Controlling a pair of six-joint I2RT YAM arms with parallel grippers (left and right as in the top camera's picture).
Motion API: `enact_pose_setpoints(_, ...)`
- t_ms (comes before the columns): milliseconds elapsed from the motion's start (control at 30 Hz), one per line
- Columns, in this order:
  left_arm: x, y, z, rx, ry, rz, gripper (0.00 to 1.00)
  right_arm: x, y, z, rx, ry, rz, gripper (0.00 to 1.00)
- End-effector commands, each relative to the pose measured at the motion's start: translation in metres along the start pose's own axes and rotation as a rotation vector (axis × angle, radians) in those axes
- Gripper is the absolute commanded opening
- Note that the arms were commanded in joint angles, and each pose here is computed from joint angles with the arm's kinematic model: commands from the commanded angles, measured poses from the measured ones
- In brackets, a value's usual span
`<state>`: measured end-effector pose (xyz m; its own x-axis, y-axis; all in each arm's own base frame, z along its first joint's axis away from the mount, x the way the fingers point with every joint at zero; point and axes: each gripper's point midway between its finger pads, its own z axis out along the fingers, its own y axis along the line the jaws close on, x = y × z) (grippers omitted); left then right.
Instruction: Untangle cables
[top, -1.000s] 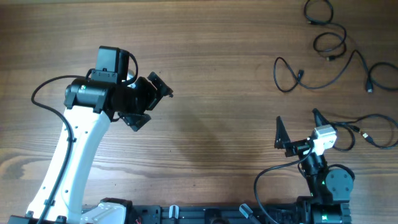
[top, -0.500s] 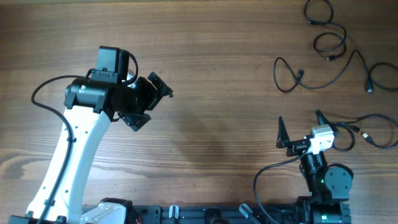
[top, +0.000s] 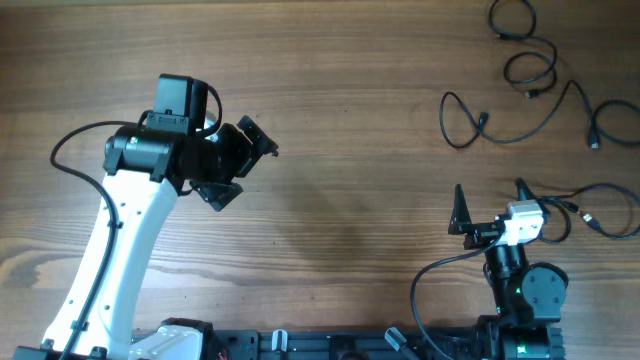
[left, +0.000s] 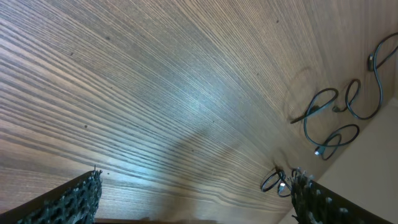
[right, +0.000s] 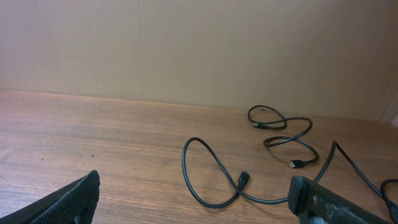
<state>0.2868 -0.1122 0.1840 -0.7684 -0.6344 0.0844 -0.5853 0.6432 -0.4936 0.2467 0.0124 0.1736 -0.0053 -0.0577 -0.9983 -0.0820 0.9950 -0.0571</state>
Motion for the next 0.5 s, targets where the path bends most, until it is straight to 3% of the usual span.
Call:
enact_pose_setpoints(0, -0.0005, -0.0026, -0.0015, 0.004, -0.009, 0.014, 1.00, -0.0008, -0.0018, -0.0005, 0.013, -0.007, -0.018, 1.00)
enact_pose_setpoints(467, -0.0005, -0.0026, -0.0015, 0.004, -0.009, 0.014, 1.00, -0.0013, 0.0015, -0.0004, 0.001, -0.009, -0.022, 1.00)
